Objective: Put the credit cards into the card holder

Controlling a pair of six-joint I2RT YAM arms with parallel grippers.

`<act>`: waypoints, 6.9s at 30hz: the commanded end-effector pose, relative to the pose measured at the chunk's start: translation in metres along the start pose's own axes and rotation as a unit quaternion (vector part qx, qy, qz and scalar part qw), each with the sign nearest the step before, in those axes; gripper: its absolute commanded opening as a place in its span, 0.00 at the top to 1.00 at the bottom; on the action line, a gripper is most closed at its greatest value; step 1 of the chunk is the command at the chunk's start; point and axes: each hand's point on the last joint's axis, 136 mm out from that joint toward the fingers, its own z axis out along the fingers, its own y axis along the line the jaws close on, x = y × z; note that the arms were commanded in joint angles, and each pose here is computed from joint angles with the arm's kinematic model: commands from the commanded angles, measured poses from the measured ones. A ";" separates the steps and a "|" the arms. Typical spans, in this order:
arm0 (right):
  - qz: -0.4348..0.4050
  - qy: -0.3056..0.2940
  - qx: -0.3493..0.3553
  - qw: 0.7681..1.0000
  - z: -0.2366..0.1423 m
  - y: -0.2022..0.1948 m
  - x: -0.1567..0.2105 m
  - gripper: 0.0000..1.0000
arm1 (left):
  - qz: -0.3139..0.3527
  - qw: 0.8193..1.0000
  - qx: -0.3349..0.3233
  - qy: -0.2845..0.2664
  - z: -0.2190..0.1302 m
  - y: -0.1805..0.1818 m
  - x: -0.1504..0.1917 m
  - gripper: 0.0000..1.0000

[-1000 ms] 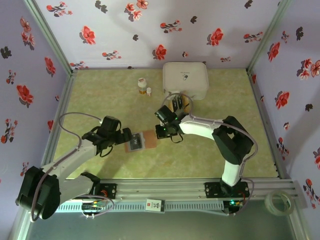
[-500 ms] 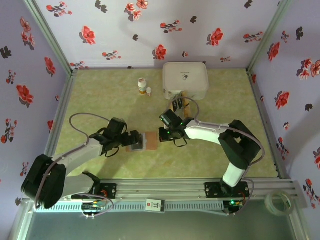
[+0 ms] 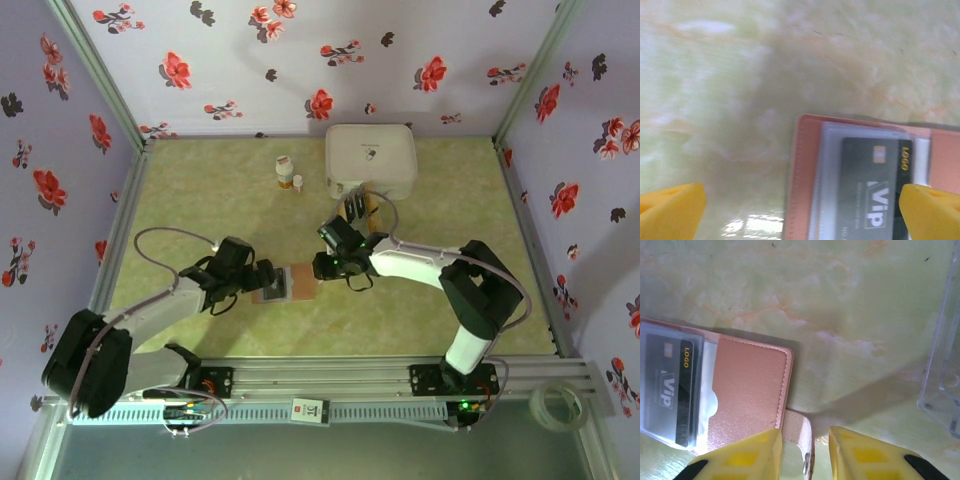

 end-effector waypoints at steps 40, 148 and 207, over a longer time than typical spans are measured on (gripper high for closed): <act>-0.046 0.069 -0.060 0.995 0.060 0.091 0.007 1.00 | -0.036 0.988 -0.152 0.014 0.014 0.069 0.029 0.11; -0.042 0.083 -0.061 0.994 0.070 0.094 0.017 1.00 | -0.029 0.989 -0.141 0.035 0.028 0.064 0.038 0.15; -0.008 0.029 0.017 0.999 0.010 0.004 0.012 0.66 | 0.034 0.997 0.074 -0.003 -0.014 -0.023 -0.007 0.00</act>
